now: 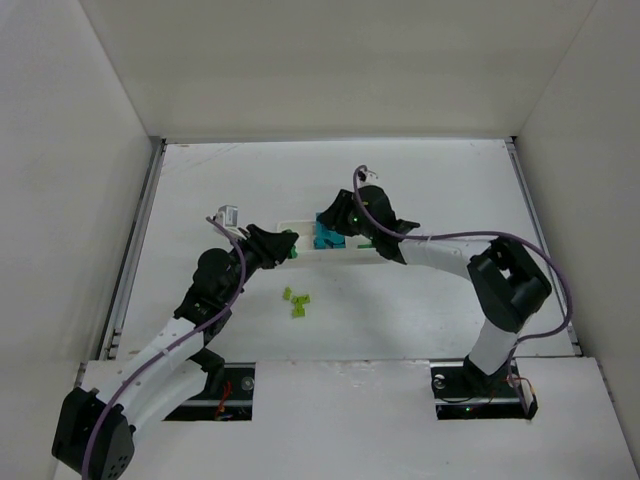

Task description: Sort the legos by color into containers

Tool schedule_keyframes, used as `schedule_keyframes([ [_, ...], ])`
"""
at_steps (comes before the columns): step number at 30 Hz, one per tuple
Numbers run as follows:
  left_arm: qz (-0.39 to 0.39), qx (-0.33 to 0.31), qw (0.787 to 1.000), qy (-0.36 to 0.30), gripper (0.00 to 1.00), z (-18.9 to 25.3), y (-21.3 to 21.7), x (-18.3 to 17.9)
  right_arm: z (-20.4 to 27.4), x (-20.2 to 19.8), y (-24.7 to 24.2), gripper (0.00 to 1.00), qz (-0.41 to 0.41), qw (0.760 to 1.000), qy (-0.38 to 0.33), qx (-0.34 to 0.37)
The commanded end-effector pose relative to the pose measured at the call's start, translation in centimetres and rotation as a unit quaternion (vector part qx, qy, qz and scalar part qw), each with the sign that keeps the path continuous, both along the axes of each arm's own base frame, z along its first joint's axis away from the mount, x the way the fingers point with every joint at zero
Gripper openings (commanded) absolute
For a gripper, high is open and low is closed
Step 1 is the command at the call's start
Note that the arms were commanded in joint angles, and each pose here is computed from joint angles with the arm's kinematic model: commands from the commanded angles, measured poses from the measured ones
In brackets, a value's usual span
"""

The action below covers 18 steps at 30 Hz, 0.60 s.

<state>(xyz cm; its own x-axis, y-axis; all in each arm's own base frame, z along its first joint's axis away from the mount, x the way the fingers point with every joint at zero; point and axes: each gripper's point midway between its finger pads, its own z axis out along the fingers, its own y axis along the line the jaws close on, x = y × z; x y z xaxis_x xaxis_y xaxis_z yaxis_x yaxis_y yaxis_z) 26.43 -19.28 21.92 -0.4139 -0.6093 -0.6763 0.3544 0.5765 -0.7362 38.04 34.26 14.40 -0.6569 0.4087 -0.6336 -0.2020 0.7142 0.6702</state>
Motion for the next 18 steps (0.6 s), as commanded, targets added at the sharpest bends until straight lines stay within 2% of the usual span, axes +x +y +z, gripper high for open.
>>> schedule_keyframes([
  [1,0.002,0.008,0.999,-0.037,0.24,1.8,0.1,0.0,-0.7,1.4,-1.4,0.28,-0.043,0.994,-0.024,-0.093],
  [8,0.0,0.014,0.999,-0.034,0.25,1.1,-0.1,0.2,-1.2,1.7,-2.2,0.29,-0.058,0.985,-0.034,-0.158],
  [18,-0.006,0.015,0.999,-0.035,0.25,0.9,-0.4,0.1,-2.1,0.8,-0.5,0.33,-0.034,0.977,-0.056,-0.202],
])
